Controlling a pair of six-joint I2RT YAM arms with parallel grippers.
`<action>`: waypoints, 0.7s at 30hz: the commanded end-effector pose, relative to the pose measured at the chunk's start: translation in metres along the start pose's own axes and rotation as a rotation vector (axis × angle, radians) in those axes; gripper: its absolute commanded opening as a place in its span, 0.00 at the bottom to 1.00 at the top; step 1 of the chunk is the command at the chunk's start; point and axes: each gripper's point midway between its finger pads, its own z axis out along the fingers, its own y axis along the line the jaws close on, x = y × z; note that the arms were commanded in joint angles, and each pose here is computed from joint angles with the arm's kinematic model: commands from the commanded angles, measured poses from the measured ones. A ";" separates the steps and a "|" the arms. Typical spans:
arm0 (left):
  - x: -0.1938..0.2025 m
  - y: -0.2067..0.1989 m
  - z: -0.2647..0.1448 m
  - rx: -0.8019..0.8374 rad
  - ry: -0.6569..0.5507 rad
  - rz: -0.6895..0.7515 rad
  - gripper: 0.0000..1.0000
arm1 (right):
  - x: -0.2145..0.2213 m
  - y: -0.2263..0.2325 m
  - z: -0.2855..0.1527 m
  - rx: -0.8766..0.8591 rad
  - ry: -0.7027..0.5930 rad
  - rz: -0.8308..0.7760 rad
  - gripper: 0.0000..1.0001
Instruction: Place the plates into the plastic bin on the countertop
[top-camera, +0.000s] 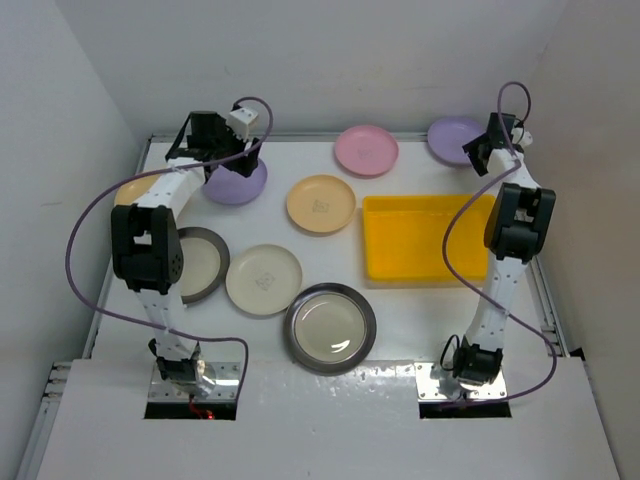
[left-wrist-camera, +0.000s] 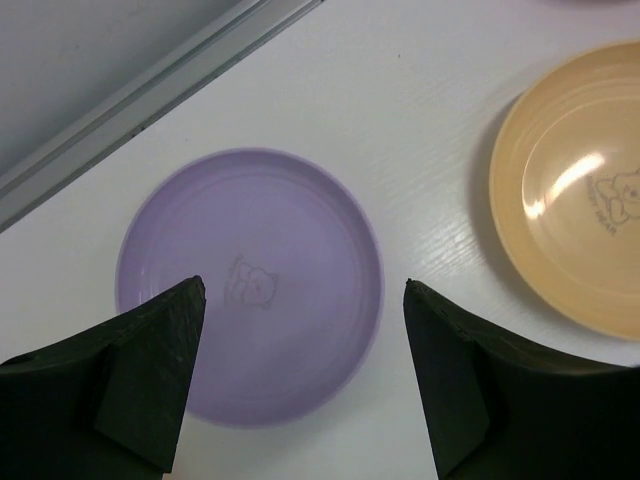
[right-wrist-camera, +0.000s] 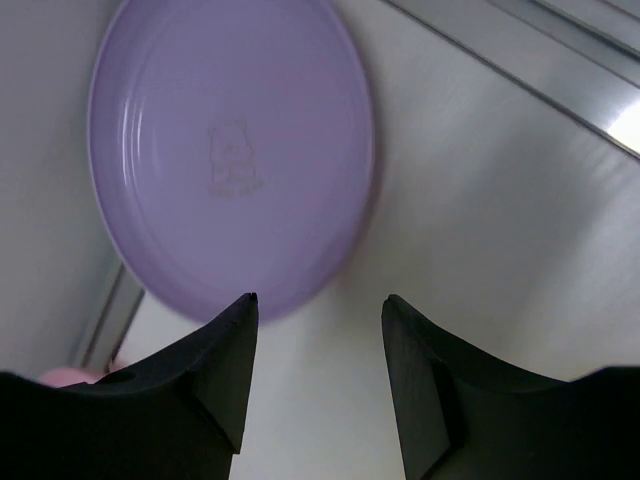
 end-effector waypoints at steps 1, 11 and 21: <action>-0.042 0.002 0.005 0.012 -0.103 -0.030 0.82 | -0.033 0.026 0.023 -0.054 -0.132 0.131 0.52; -0.039 0.011 0.031 0.000 -0.111 -0.065 0.84 | -0.014 0.003 0.068 0.025 -0.160 0.331 0.46; -0.039 0.021 0.041 0.010 -0.126 -0.053 0.84 | -0.006 -0.004 0.066 0.043 -0.165 0.316 0.50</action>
